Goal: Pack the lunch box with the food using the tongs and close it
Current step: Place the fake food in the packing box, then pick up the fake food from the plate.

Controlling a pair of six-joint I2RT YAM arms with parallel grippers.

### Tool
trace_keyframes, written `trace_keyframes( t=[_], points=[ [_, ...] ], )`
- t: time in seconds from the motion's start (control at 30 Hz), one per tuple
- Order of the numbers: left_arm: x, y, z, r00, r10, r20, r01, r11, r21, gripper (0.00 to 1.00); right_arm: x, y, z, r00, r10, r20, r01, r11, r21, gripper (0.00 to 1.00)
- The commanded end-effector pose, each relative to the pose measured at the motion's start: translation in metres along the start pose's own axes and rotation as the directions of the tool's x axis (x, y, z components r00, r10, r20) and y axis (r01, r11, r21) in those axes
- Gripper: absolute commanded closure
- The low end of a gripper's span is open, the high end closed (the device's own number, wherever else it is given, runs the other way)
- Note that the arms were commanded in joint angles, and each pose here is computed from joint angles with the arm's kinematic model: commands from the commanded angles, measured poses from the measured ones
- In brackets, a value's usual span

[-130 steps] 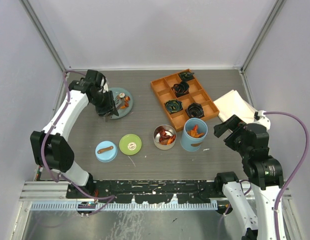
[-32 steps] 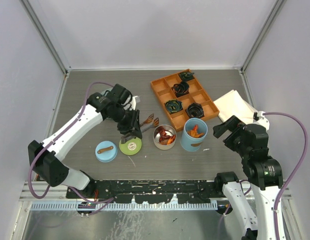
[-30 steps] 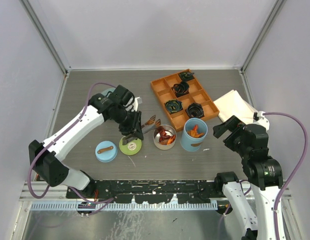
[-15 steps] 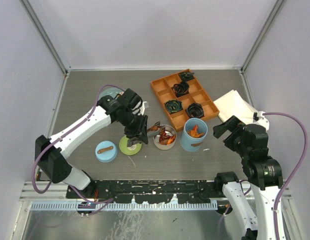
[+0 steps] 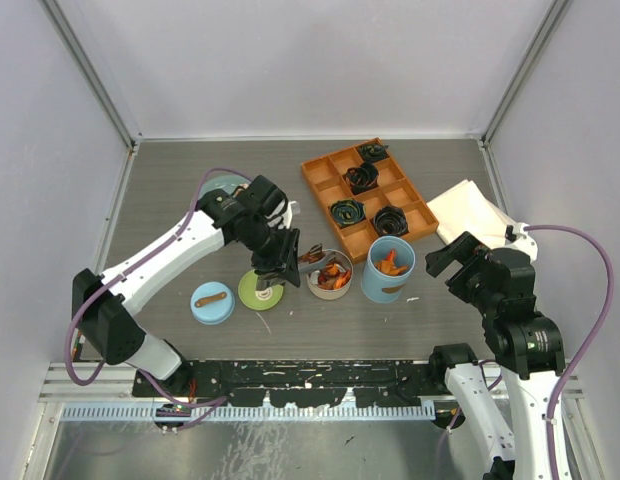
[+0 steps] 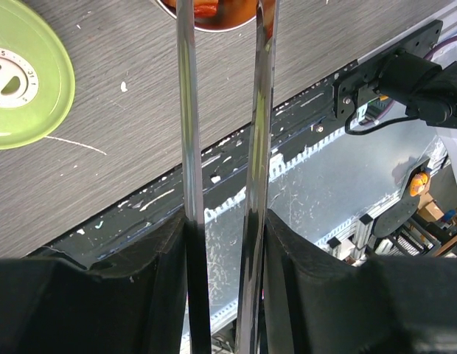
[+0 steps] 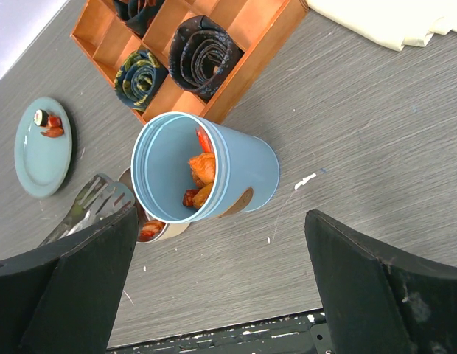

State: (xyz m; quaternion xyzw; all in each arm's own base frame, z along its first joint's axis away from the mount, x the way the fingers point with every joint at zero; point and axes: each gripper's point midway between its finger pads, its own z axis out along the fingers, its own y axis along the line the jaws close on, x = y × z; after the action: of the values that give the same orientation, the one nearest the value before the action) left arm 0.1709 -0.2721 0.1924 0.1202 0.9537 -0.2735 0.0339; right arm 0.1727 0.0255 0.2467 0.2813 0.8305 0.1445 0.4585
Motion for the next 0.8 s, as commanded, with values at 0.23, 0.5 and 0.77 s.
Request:
trace_keyframes(
  t=[0.23,0.5,0.77],
  points=[
    [-0.018,-0.02,-0.023,0.992,0.064,0.11,-0.068,0.997,0.039,0.61,-0.012,0.007,-0.003,0.999,0.009,0.048,-0.008,1.0,-0.027,0.0],
    [-0.056,0.023,-0.047,0.976,-0.031,0.216,0.038,0.999,-0.027,0.61,-0.013,0.006,-0.004,0.999,0.005,0.054,-0.004,1.0,-0.022,0.0],
    [-0.101,0.081,-0.072,0.939,-0.163,0.302,0.175,0.985,-0.012,0.6,-0.013,0.006,-0.002,0.999,0.002,0.05,-0.001,1.0,-0.015,0.0]
  ],
)
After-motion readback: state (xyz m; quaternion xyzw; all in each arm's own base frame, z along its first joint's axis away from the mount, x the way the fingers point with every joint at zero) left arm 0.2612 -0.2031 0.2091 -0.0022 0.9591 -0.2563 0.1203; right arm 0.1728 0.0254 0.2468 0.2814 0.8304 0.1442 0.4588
